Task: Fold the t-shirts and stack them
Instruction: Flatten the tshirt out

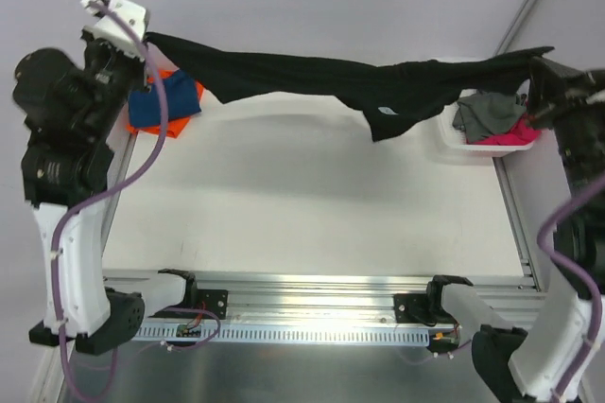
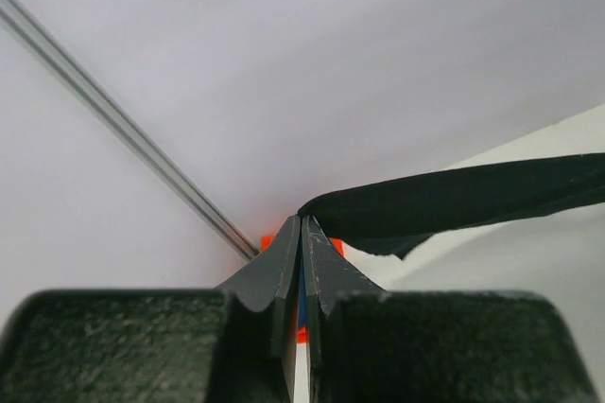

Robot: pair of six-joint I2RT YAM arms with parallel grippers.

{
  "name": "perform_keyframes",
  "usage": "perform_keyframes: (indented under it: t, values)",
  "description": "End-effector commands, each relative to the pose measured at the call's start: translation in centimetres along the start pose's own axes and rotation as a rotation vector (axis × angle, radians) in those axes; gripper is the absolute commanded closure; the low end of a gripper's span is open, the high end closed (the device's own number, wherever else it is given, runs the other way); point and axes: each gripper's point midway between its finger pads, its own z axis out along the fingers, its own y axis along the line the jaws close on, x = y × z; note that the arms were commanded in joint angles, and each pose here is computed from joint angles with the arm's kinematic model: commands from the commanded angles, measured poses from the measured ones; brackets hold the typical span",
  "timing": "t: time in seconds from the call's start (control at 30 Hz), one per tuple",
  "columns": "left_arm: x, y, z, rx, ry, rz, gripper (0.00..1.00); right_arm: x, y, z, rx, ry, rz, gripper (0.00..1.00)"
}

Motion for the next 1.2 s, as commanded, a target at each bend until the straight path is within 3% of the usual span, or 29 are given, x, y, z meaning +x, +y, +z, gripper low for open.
perform_keyframes:
  t: [0.0, 0.23, 0.33, 0.5, 0.6, 0.73, 0.77, 0.87, 0.9, 0.97, 1.0, 1.17]
  values:
    - [-1.8, 1.3, -3.4, -0.071, -0.082, 0.027, 1.0, -0.8, 0.3, -2.8, 0.017, -0.03, 0.015, 0.99]
    - [-2.5, 2.3, -8.2, -0.133, -0.118, 0.009, 1.0, -2.2, -0.1, -9.5, 0.108, -0.066, -0.02, 0.99]
    - [-1.9, 2.2, -8.6, -0.135, -0.105, 0.029, 1.0, -3.1, -0.9, -9.9, 0.144, -0.086, -0.071, 1.0]
    - [1.5, 1.0, -5.2, -0.08, -0.006, 0.067, 1.0, -2.1, -2.7, -6.2, 0.195, -0.061, -0.093, 0.99]
    - [5.1, -0.1, -1.3, -0.026, 0.076, 0.133, 1.0, -0.6, -3.3, -1.4, 0.179, -0.041, -0.109, 0.99]
    - [10.2, -2.1, 4.7, 0.051, 0.148, 0.145, 1.0, 4.6, -4.2, 5.8, 0.144, 0.077, -0.079, 0.99]
    - [10.9, -2.3, 6.0, 0.059, 0.149, 0.127, 1.0, 7.9, -4.4, 8.7, 0.121, 0.16, -0.055, 0.99]
    - [14.9, -2.8, 10.7, 0.085, 0.219, 0.095, 1.0, 12.5, -4.6, 12.6, 0.077, 0.271, -0.051, 0.99]
    - [17.5, -3.2, 12.7, 0.106, 0.273, 0.08, 1.0, 16.1, -5.2, 15.1, 0.072, 0.35, -0.041, 0.99]
    - [19.0, -2.7, 14.7, 0.105, 0.298, 0.058, 1.0, 18.0, -5.3, 17.1, 0.043, 0.387, -0.047, 0.99]
    - [21.6, -3.5, 16.2, 0.129, 0.347, 0.049, 1.0, 21.7, -5.7, 19.0, 0.036, 0.462, -0.032, 0.99]
    - [26.6, -4.7, 20.0, 0.173, 0.423, 0.034, 1.0, 30.8, -4.9, 21.8, -0.017, 0.641, 0.027, 0.99]
